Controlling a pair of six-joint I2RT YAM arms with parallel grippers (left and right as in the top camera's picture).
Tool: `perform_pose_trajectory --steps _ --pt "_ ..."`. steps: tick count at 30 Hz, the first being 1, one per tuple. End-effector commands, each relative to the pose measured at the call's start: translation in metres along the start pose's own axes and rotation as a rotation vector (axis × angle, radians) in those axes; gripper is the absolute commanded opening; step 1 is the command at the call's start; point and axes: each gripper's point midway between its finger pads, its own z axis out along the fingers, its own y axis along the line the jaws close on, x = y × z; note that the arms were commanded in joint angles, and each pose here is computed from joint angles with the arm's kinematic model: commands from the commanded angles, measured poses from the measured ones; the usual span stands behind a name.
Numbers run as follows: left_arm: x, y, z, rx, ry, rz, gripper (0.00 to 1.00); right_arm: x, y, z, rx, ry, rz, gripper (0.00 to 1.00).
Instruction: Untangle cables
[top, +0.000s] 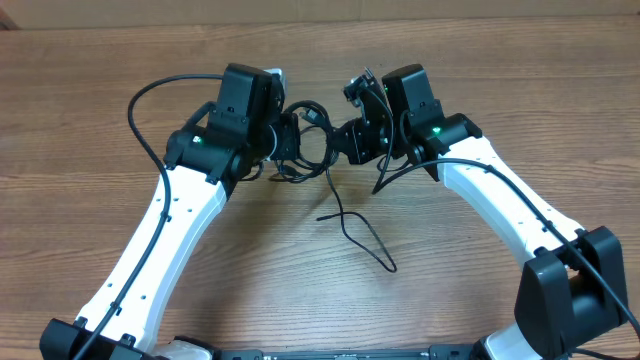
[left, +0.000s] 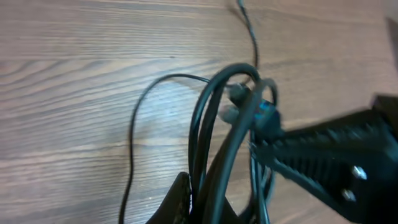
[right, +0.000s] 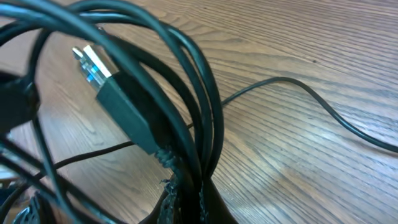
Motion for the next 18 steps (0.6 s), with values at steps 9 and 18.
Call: perform_pose_trajectory --steps 9,18 --pt "-0.015 0.034 -0.006 -0.163 -0.085 -0.175 0.04 -0.012 0.027 -0.014 -0.109 -0.03 -0.12 0.04" --pt "0.0 0.04 -0.006 -0.192 -0.027 -0.174 0.04 -0.022 0.006 -0.014 0.013 -0.068 -0.05 0.04"
